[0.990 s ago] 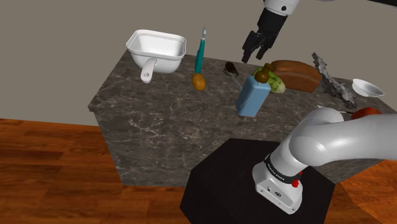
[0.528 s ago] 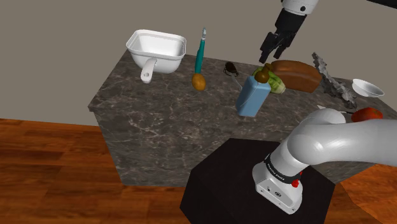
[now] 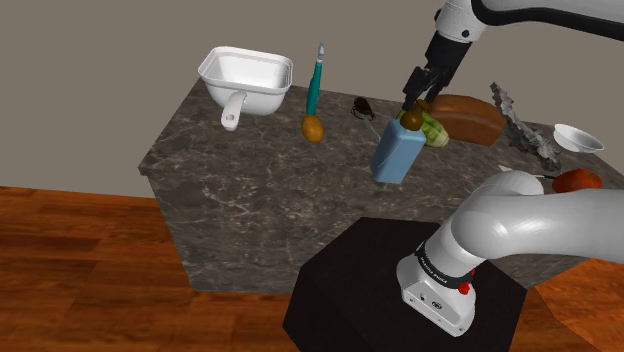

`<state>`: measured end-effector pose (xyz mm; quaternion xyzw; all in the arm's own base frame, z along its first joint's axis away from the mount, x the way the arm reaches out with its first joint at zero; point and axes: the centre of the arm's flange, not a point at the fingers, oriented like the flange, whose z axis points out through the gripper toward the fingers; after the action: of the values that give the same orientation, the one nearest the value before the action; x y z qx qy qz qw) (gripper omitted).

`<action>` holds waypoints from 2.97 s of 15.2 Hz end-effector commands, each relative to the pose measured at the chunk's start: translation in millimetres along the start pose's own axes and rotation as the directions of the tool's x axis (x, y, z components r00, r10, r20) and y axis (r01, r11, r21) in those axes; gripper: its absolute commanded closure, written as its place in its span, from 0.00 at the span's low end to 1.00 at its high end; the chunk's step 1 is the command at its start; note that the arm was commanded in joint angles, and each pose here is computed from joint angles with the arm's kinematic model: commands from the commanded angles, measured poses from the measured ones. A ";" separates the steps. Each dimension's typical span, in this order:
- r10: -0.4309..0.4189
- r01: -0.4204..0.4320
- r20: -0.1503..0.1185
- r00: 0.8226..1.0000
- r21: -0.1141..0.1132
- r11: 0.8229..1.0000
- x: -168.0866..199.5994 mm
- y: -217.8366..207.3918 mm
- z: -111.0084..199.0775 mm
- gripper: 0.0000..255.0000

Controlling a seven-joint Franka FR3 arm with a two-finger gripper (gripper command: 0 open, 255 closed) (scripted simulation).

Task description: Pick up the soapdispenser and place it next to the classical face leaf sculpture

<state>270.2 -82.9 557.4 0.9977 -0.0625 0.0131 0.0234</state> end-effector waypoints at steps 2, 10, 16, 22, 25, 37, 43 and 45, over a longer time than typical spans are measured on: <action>0.000 0.000 0.000 1.000 0.000 1.000 0.2 0.2 1.2 0.00; 0.000 0.000 0.000 1.000 0.000 1.000 0.2 0.2 1.1 1.00; 0.000 0.000 0.000 1.000 0.000 1.000 0.4 0.4 -4.1 1.00; 0.000 0.000 0.000 1.000 0.000 1.000 1.3 1.9 -35.7 1.00; 0.000 0.000 0.000 1.000 0.000 1.000 1.8 2.6 -51.5 1.00; 0.000 0.000 0.000 1.000 0.000 1.000 3.6 5.4 -114.8 1.00; 0.000 0.000 0.000 1.000 0.000 1.000 4.5 6.9 -146.4 1.00; 0.000 0.000 0.000 1.000 0.000 1.000 4.9 7.3 -157.0 1.00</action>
<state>272.1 -82.9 709.3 0.9977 -0.0625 0.0132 0.0234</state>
